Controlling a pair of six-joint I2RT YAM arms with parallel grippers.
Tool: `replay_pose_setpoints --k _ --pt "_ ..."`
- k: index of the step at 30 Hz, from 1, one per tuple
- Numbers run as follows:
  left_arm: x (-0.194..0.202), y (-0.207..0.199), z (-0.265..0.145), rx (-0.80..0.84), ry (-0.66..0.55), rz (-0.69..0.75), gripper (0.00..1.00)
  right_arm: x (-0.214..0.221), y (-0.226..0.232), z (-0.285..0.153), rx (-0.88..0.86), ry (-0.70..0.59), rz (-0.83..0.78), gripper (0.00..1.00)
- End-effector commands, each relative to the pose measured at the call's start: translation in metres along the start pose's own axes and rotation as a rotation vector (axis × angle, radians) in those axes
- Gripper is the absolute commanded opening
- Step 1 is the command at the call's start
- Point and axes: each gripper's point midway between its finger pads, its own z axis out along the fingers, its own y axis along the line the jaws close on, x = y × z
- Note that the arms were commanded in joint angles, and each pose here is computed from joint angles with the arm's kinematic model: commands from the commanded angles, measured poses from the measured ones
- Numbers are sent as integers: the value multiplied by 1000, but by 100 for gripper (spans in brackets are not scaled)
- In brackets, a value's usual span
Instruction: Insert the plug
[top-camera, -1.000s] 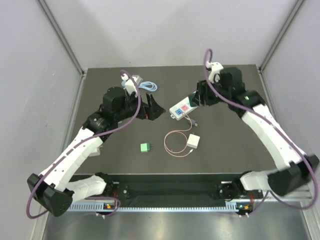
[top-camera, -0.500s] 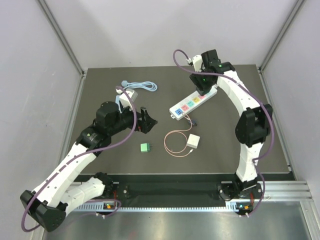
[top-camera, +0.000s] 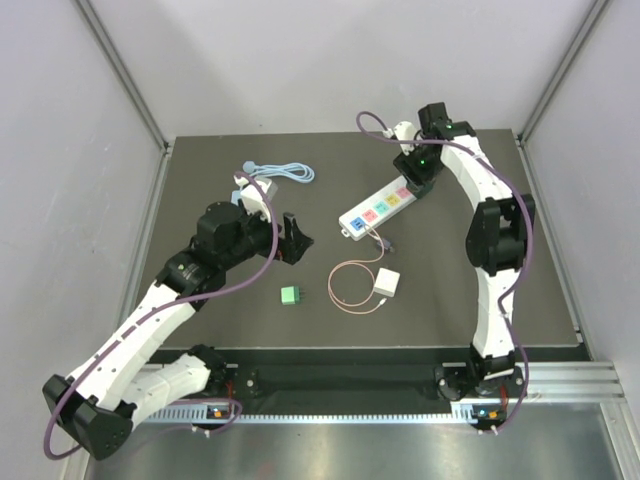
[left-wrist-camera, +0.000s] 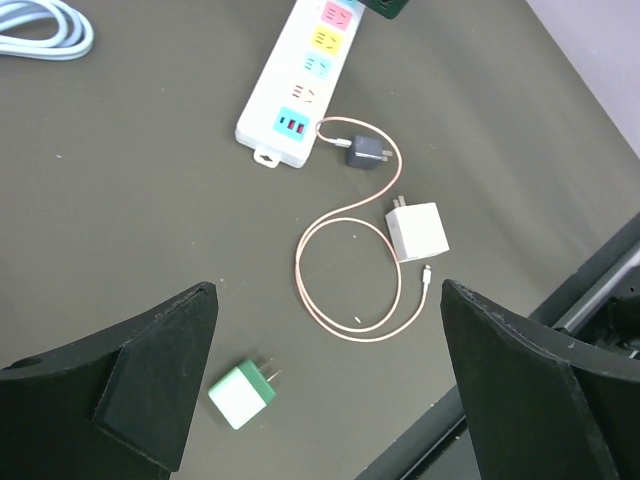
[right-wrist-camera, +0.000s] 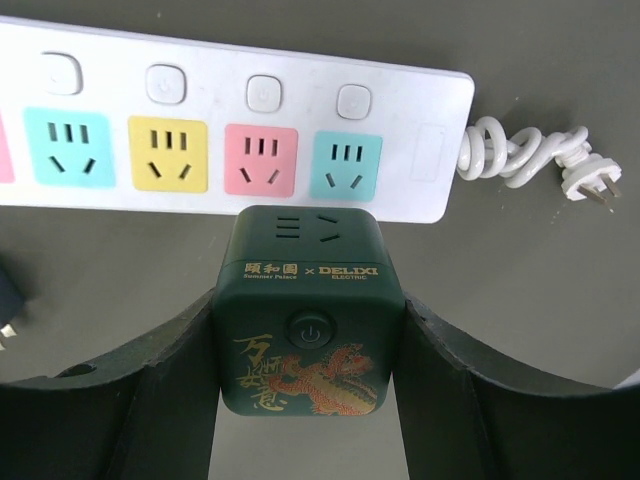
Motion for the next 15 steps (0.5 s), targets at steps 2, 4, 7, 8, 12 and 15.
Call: replay_pose_setpoints --k 2,4,7,8,12,15 --pt "-13 1 2 -14 -47 31 97 -17 -14 -4 -29 -63 -53 0" --pt "-14 3 4 -19 -45 35 97 -15 -20 3 -26 -51 -50 0" --pt "-12 5 5 -28 -41 37 97 -16 -25 9 -34 -61 -64 0" --pt "-13 6 5 -30 -44 37 97 -16 -27 9 -37 -66 -68 0" --pt "-12 6 7 -32 -39 38 97 -12 -31 17 -43 -58 -83 0" --pt "-12 6 8 -30 -34 38 97 -13 -28 19 -76 -74 -83 0"
